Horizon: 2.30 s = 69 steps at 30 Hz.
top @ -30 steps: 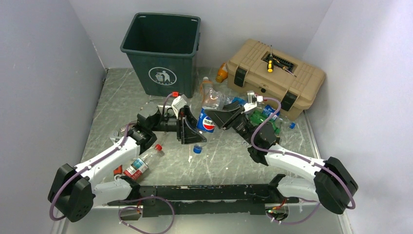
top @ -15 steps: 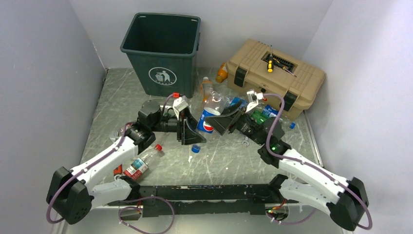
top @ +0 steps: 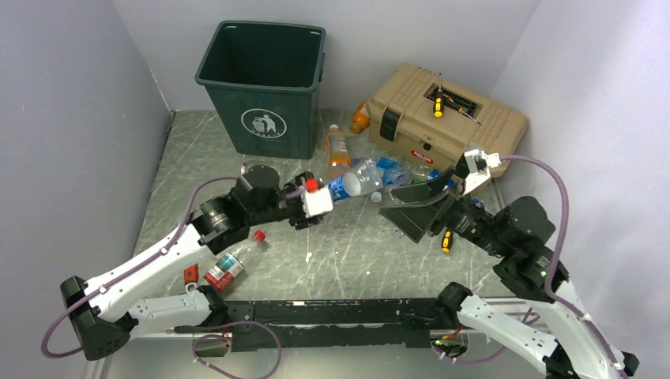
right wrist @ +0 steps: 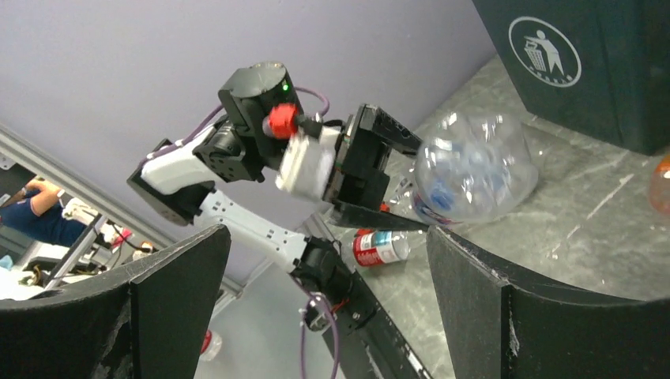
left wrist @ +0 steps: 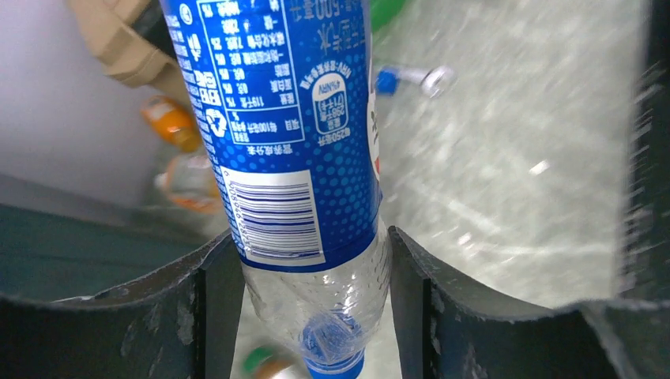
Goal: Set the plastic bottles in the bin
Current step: Place the plastic bottle in the trash bin.
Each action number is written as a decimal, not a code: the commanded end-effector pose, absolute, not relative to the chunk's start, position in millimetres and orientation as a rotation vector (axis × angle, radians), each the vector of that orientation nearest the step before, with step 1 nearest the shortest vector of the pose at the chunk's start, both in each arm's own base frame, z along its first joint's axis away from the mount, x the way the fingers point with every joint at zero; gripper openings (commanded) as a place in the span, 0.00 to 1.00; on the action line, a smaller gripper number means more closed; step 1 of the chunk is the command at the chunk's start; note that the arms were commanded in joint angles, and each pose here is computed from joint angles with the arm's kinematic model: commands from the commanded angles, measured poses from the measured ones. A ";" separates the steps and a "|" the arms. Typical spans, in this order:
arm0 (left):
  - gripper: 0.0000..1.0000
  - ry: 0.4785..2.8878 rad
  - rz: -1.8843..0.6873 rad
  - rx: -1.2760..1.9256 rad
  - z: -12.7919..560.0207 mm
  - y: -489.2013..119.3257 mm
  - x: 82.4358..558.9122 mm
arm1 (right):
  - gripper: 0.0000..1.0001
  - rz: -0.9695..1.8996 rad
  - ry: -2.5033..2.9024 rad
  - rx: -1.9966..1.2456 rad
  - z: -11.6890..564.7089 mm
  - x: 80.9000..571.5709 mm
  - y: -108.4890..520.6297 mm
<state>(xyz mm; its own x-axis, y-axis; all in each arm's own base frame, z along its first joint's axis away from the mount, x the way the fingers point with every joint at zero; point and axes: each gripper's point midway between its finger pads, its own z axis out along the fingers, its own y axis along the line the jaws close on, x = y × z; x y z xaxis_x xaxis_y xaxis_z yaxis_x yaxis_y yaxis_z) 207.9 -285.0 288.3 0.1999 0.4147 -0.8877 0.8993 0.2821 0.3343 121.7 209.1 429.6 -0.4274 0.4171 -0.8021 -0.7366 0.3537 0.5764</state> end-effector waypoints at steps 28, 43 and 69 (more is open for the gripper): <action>0.00 0.365 0.593 1.893 261.6 -298.7 199.1 | 1.00 0.802 2.115 -0.554 271.2 181.1 211.4; 0.00 0.344 0.603 1.919 260.7 -293.6 192.6 | 0.99 1.190 2.167 -0.674 251.0 150.8 245.3; 0.26 0.377 0.562 1.806 278.8 -299.4 192.5 | 0.52 1.198 2.208 -0.686 218.6 145.7 268.3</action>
<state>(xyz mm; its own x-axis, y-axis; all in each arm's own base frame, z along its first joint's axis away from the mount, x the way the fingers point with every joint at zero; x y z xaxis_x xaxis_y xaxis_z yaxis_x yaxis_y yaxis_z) 194.4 -294.2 244.2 0.8345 0.4920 0.2481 -0.0098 -0.4369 0.8994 135.2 271.2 202.8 -0.7714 -0.2334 -0.5920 -0.6236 0.4626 0.6302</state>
